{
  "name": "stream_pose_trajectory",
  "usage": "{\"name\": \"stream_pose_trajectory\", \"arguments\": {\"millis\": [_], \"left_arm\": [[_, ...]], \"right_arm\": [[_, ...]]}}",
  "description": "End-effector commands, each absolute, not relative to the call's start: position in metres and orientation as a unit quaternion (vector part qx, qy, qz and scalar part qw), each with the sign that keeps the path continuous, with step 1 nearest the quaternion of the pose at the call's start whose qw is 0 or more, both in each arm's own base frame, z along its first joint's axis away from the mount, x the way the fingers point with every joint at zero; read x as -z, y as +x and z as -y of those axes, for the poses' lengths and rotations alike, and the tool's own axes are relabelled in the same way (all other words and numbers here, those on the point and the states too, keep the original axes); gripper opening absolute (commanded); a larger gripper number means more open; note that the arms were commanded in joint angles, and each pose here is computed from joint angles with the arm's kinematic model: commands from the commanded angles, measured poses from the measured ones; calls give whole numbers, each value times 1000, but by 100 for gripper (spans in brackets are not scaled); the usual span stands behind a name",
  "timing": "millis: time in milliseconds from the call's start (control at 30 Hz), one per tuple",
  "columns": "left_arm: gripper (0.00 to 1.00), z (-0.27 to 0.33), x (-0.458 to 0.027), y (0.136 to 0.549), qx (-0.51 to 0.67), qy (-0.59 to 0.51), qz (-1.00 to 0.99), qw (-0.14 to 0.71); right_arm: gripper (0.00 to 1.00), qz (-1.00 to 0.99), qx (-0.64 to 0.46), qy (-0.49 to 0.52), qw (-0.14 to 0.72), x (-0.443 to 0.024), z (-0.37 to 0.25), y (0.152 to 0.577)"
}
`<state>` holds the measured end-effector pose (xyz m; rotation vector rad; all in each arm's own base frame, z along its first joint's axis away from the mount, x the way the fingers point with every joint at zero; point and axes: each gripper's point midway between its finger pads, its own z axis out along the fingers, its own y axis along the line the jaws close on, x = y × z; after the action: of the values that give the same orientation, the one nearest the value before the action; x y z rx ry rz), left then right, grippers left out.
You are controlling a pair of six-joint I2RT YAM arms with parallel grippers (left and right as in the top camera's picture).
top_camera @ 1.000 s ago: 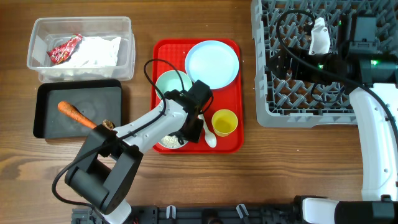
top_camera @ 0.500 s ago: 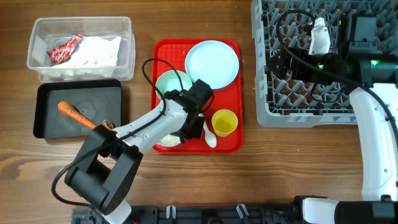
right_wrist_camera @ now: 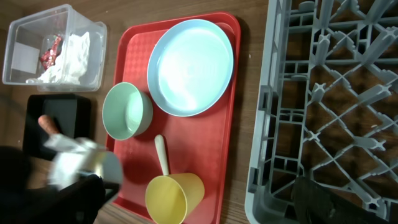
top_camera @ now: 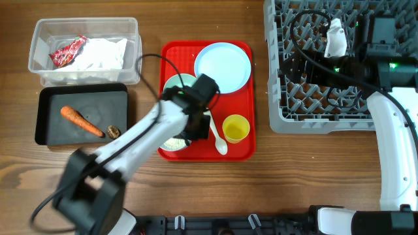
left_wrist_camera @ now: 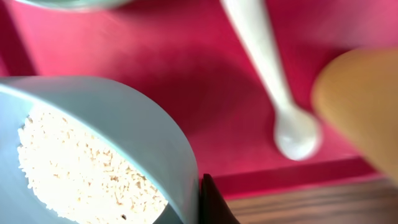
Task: Sort waste into correct bins and load items into the dishwasher rack
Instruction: 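Tip the light-blue bowl over the black tray to dump the rice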
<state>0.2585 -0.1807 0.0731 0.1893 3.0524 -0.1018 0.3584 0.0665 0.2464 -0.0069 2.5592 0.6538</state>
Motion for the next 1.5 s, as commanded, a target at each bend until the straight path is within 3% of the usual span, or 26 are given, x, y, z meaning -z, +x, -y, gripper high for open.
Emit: {"name": "stream_pose_trajectory", "arguments": {"millis": [0, 200, 533, 1033, 1467], "left_arm": [[4, 167, -131, 273, 94, 3, -990, 103], [4, 116, -158, 277, 98, -73, -984, 126], [4, 45, -155, 290, 119, -138, -976, 119], [4, -35, -177, 335, 386, -131, -882, 236], [4, -50, -127, 354, 547, -176, -792, 205]], "right_arm": [[100, -938, -233, -8, 257, -251, -65, 362], [100, -937, -233, -10, 262, -252, -65, 364], [100, -937, -233, -9, 260, -251, -65, 363], [100, -935, -232, -11, 267, -253, -65, 366], [100, -935, -232, -11, 267, -253, -65, 366]]}}
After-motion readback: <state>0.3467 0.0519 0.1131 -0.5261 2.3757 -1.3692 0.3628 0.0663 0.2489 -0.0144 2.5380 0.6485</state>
